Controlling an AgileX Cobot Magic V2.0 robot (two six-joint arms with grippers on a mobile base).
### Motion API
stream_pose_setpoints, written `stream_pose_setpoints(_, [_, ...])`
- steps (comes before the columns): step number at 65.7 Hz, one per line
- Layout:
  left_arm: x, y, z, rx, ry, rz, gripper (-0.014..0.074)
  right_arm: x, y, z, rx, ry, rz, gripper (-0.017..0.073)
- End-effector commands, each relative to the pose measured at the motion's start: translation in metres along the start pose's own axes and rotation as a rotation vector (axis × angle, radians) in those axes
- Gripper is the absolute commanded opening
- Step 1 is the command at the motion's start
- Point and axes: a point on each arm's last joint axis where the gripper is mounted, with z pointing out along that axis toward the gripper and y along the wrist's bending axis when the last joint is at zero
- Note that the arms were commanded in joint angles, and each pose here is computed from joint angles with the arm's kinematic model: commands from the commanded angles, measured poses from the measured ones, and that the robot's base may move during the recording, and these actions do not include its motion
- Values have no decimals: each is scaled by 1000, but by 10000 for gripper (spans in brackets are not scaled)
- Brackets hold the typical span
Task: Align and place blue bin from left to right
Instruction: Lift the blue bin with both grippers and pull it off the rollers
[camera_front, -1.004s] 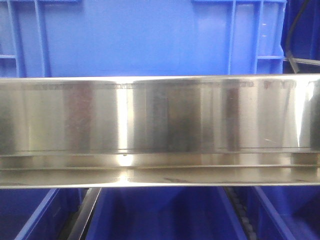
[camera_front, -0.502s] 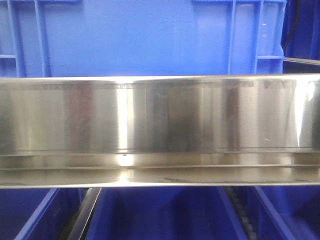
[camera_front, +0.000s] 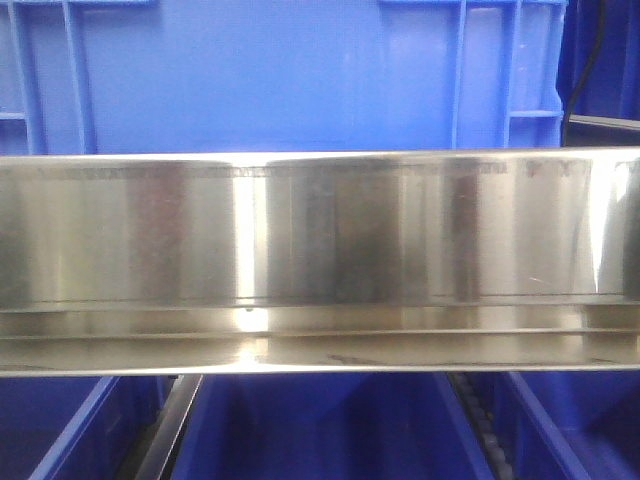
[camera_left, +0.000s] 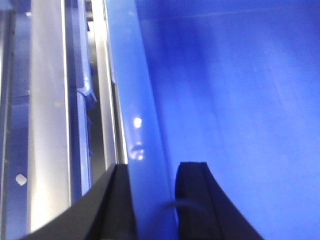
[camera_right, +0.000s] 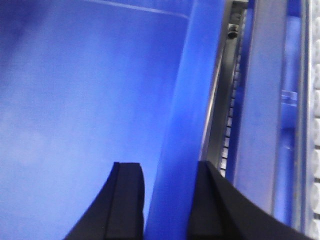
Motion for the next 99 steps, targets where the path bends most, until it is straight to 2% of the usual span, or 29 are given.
stream_pose_setpoints(1, [-2, -3, -6, 34, -23, -3, -111, -2, 1, -5, -9, -23, -13, -60])
stream_pose_setpoints(23, [-2, -4, -6, 39, -23, -5, -111, -3, 2, -14, -11, -45, -15, -70])
stream_pose_setpoints(36, [-2, -6, -11, 73, -28, -17, -111, -3, 3, -26, -13, -67, -16, -70])
stream_pose_setpoints(57, [-2, -4, -63, 88, -136, -17, -111, -7, 6, -71, -25, -181, -24, -70])
stream_pose_setpoints(80, [-5, -3, -130, 121, -314, -19, -111, -7, 10, -127, -42, -353, -32, -70])
stream_pose_setpoints(99, [-7, -4, -141, 142, -351, -22, -111, -6, 10, -141, -47, -400, -34, -70])
